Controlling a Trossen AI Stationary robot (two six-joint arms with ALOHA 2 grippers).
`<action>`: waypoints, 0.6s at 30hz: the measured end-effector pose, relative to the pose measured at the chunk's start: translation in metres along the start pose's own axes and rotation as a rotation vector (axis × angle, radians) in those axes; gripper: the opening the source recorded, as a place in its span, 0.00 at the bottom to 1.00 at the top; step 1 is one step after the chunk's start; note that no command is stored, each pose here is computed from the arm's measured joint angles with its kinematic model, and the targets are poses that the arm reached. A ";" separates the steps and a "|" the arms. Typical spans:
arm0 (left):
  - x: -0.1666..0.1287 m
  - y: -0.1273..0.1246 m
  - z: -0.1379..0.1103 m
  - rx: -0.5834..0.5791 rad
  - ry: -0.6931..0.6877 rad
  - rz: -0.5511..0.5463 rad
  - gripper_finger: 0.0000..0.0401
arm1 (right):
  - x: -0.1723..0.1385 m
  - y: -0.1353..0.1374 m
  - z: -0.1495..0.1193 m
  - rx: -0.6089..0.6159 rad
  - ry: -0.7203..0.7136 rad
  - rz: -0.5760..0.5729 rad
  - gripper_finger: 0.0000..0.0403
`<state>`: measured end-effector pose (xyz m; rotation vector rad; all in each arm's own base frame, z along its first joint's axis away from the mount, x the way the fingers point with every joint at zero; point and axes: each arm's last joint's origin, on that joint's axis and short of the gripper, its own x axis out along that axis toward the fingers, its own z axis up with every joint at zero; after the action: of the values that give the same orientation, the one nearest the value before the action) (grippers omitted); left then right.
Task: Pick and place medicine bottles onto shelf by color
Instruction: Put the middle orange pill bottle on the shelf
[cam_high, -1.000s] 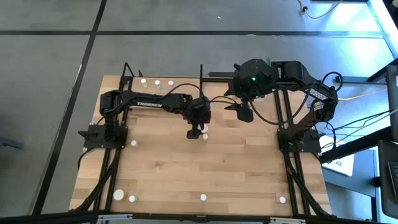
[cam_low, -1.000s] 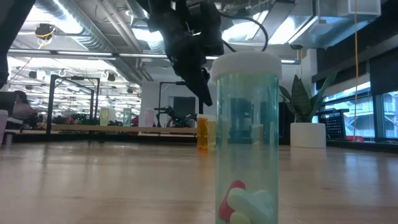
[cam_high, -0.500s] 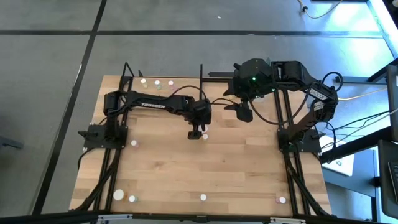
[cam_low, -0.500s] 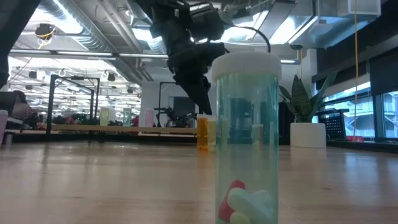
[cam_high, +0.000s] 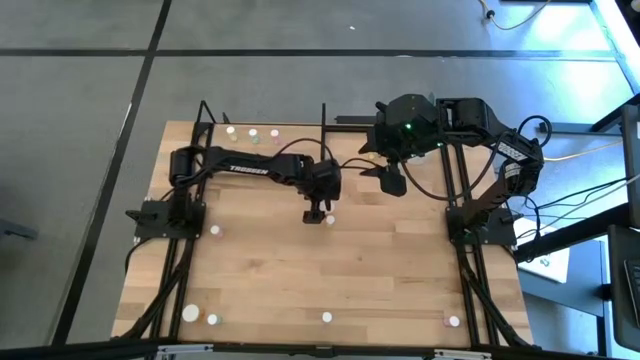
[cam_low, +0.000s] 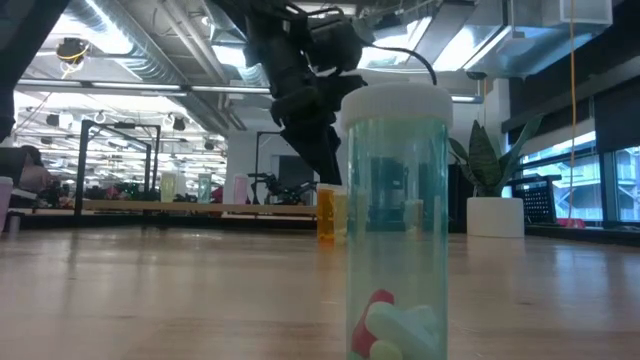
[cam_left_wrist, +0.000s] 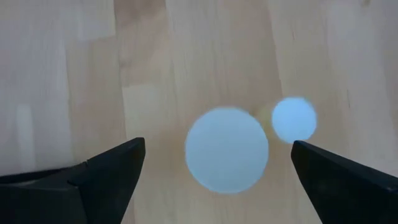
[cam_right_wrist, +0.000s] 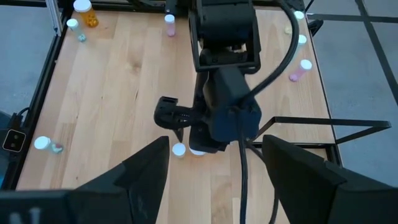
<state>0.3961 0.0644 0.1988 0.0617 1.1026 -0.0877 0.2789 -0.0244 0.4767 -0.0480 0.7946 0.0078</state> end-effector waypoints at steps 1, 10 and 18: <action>0.002 0.000 -0.001 -0.001 0.011 -0.003 0.99 | 0.000 0.000 0.000 0.000 0.000 0.000 0.64; 0.013 0.001 -0.003 0.012 0.023 -0.009 1.00 | 0.000 0.000 0.001 0.000 -0.008 -0.001 0.64; 0.020 0.002 -0.004 0.016 0.029 -0.010 0.99 | 0.000 0.000 0.001 0.000 -0.008 -0.001 0.64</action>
<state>0.4023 0.0656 0.1790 0.0714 1.1318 -0.1050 0.2795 -0.0245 0.4772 -0.0487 0.7862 0.0073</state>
